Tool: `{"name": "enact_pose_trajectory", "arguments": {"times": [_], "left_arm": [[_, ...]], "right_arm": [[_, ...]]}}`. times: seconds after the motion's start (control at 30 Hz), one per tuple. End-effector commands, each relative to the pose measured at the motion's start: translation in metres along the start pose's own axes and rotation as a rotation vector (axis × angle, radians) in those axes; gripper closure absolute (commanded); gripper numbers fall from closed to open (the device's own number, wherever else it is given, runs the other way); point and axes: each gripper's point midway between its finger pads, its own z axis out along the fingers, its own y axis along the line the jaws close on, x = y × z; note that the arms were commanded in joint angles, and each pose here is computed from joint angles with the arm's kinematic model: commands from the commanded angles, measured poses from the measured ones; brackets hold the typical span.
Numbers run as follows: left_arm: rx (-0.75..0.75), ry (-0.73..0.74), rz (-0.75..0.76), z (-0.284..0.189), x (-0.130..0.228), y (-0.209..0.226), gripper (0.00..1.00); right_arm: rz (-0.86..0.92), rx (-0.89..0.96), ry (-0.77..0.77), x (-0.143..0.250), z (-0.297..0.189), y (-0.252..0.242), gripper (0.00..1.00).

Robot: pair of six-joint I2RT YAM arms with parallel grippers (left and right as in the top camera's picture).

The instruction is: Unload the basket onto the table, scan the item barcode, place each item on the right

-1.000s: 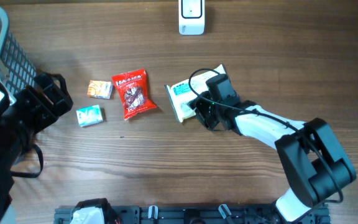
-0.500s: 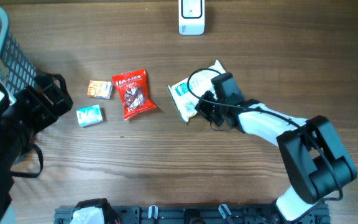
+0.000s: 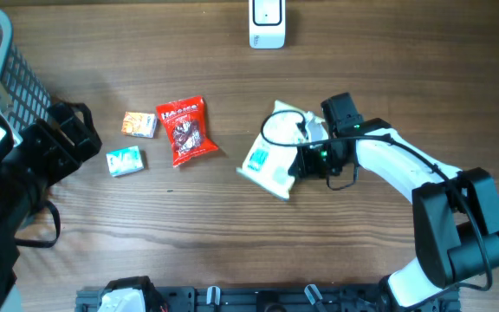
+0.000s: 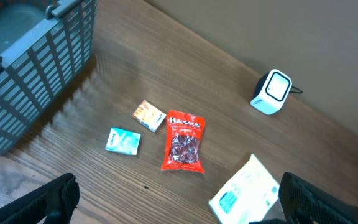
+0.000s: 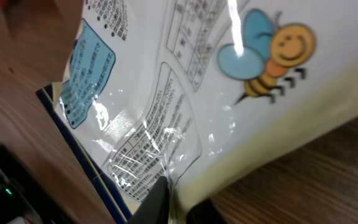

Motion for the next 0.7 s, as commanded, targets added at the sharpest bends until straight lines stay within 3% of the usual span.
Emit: {"name": "enact_pose_trajectory", "arguments": {"times": [0.0,0.03,0.1,0.13,0.23,0.37,0.67], "left_arm": [[-0.006,-0.017,-0.002,-0.003,-0.003,0.002,0.0],[-0.006,-0.017,-0.002,-0.003,-0.003,0.002,0.0],[-0.006,-0.017,-0.002,-0.003,-0.003,0.002,0.0],[-0.006,-0.017,-0.002,-0.003,-0.003,0.002,0.0],[-0.006,-0.017,-0.002,-0.003,-0.003,0.002,0.0],[-0.006,-0.017,-0.002,-0.003,-0.003,0.002,0.0],[-0.006,-0.017,-0.002,-0.003,-0.003,0.002,0.0]], "right_arm": [[-0.096,0.126,-0.027,-0.007,-0.008,-0.017,0.56],[-0.068,0.151,-0.033,-0.008,-0.009,-0.021,0.46],[-0.024,0.162,-0.045,-0.01,-0.01,-0.024,0.11],[0.015,0.161,-0.054,-0.011,-0.011,-0.026,0.0],[0.108,0.148,-0.086,-0.017,-0.016,-0.032,0.0],[0.155,-0.016,-0.104,-0.024,-0.017,-0.012,0.0],[0.247,-0.022,-0.119,-0.03,-0.015,-0.017,0.0]]}}
